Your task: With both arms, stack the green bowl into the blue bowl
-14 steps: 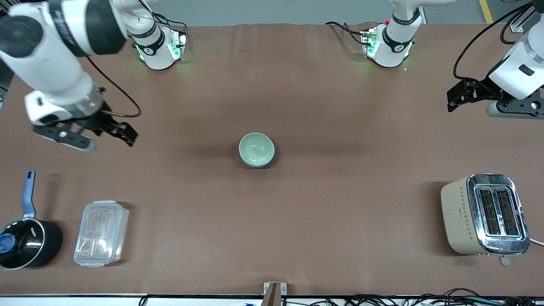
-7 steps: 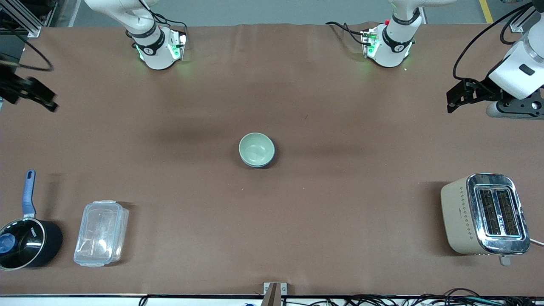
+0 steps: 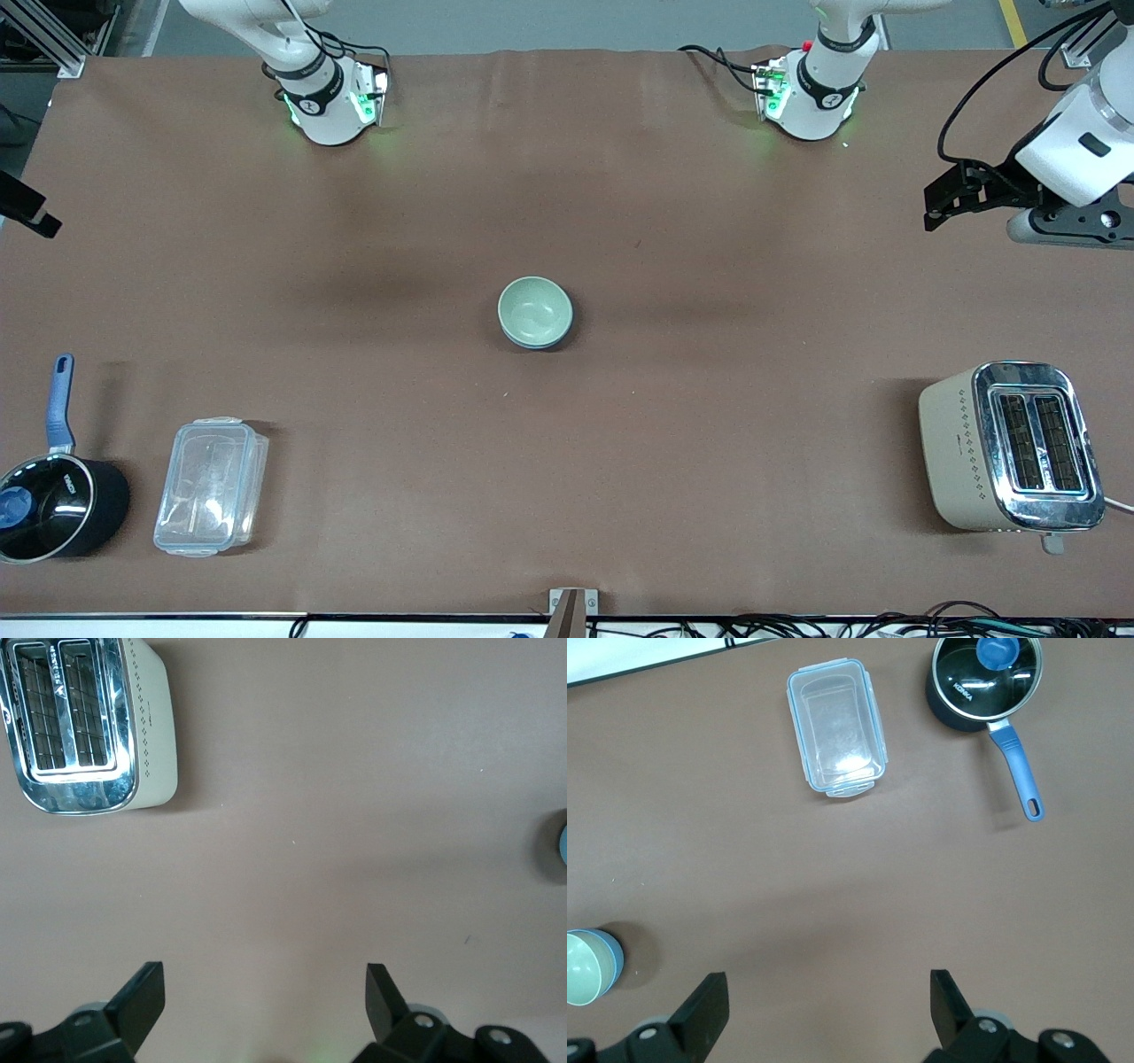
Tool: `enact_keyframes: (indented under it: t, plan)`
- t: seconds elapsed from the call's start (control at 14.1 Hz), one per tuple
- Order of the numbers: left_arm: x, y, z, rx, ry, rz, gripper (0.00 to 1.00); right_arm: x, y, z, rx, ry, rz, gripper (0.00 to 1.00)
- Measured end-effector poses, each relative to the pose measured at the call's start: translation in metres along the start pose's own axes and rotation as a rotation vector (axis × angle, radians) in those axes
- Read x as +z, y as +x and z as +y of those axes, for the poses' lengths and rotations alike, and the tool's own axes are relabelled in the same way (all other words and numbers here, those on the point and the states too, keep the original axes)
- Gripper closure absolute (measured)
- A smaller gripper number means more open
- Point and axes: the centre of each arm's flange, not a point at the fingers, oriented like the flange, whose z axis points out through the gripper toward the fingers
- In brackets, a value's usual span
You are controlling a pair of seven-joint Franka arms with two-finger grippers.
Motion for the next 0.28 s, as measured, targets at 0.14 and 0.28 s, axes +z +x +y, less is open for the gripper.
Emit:
enact_keyframes:
  t: [0.14, 0.28]
  plan:
    - [0.0003, -0.0008, -0.0017, -0.003, 0.0, -0.007, 0.0, -0.002, -0.0019, -0.0088, -0.016, 0.0, -0.005, 0.0]
    - [0.0003, -0.0014, -0.0019, -0.004, 0.0, -0.012, 0.0, -0.0039, -0.0032, -0.0141, -0.026, 0.001, -0.006, 0.0]
